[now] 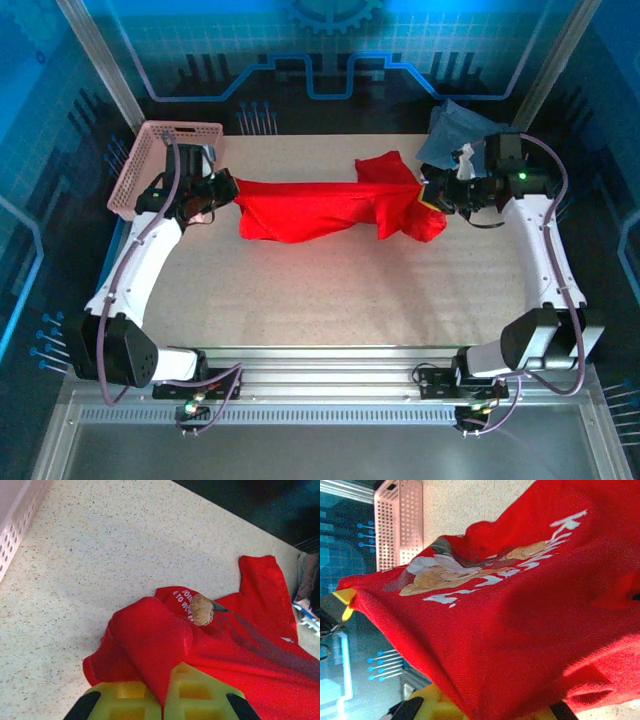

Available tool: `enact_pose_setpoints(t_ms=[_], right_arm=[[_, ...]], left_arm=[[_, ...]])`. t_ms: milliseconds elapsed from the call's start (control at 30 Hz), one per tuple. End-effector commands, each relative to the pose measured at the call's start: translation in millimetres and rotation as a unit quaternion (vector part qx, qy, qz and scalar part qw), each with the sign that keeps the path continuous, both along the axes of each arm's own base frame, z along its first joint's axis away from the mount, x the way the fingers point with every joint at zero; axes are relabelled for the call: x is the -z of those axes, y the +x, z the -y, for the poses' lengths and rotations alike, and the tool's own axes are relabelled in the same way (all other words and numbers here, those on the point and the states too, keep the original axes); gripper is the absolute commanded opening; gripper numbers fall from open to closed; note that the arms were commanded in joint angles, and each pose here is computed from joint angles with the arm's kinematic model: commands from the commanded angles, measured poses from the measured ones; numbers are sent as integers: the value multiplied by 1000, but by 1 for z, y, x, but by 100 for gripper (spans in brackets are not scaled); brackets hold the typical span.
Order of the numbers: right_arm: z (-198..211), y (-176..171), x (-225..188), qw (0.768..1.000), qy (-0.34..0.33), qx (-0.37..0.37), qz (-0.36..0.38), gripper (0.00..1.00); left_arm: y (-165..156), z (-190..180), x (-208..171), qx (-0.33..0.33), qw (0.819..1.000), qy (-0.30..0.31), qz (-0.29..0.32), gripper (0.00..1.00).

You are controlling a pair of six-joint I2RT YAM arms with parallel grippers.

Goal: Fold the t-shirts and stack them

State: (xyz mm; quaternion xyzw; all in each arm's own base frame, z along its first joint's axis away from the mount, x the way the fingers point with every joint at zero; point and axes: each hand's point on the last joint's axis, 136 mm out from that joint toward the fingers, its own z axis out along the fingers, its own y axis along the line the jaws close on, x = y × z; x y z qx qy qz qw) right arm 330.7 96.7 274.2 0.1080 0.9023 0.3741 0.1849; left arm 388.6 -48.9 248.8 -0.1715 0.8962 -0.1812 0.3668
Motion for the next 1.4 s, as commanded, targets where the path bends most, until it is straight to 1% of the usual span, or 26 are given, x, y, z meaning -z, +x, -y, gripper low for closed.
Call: enact_pose_setpoints(t_ms=[0, 67, 100, 200, 267, 333, 367, 433, 500, 533, 567, 600, 733, 833, 900, 967, 1067, 1167, 1367], right_arm=[[13, -10, 12, 999, 0, -12, -34, 0], [13, -22, 33, 997, -10, -26, -65, 0], [16, -28, 45, 996, -22, -27, -82, 0], [30, -47, 86, 989, -52, -8, -137, 0], [31, -53, 106, 987, -37, 8, -155, 0], [28, -56, 120, 986, -25, 11, -163, 0], [28, -58, 128, 984, -24, 13, -174, 0], [29, -61, 139, 982, -29, 12, -187, 0], [33, -62, 146, 979, -41, 12, -198, 0], [35, -62, 147, 978, -47, 12, -202, 0], [37, -62, 147, 977, -54, 14, -205, 0], [40, -61, 148, 976, -61, 17, -207, 0], [44, -56, 146, 975, -67, 25, -208, 0], [46, -56, 149, 974, -71, 28, -215, 0], [47, -56, 151, 973, -73, 28, -218, 0], [48, -57, 153, 972, -76, 29, -221, 0], [47, -57, 155, 972, -73, 29, -223, 0], [46, -58, 157, 971, -72, 28, -226, 0], [46, -58, 159, 972, -72, 23, -225, 0]], left_arm=[[-11, -43, 4, -41, 997, 62, -7, 6], [-20, -42, 9, -35, 997, 62, -5, 7], [-27, -44, 17, -37, 997, 70, -15, 9], [-53, -53, 57, -46, 991, 90, -82, 12], [-70, -55, 88, -55, 987, 80, -128, 16], [-81, -55, 109, -70, 984, 67, -150, 19], [-84, -53, 118, -77, 983, 52, -156, 21], [-83, -42, 126, -79, 985, 11, -156, 30], [-84, -35, 129, -85, 983, -22, -160, 32], [-86, -32, 129, -87, 982, -35, -163, 35], [-88, -27, 128, -85, 982, -50, -164, 41], [-89, -22, 125, -84, 981, -64, -162, 44], [-103, 13, 121, -57, 973, -134, -177, 52], [-120, 49, 126, -27, 959, -188, -210, 53], [-138, 67, 138, -23, 945, -208, -251, 52], [-158, 81, 150, -24, 934, -213, -287, 48], [-181, 83, 170, -44, 921, -204, -330, 44], [-187, 77, 184, -67, 917, -191, -343, 40], [-176, 80, 202, -91, 909, -190, -359, 35]])
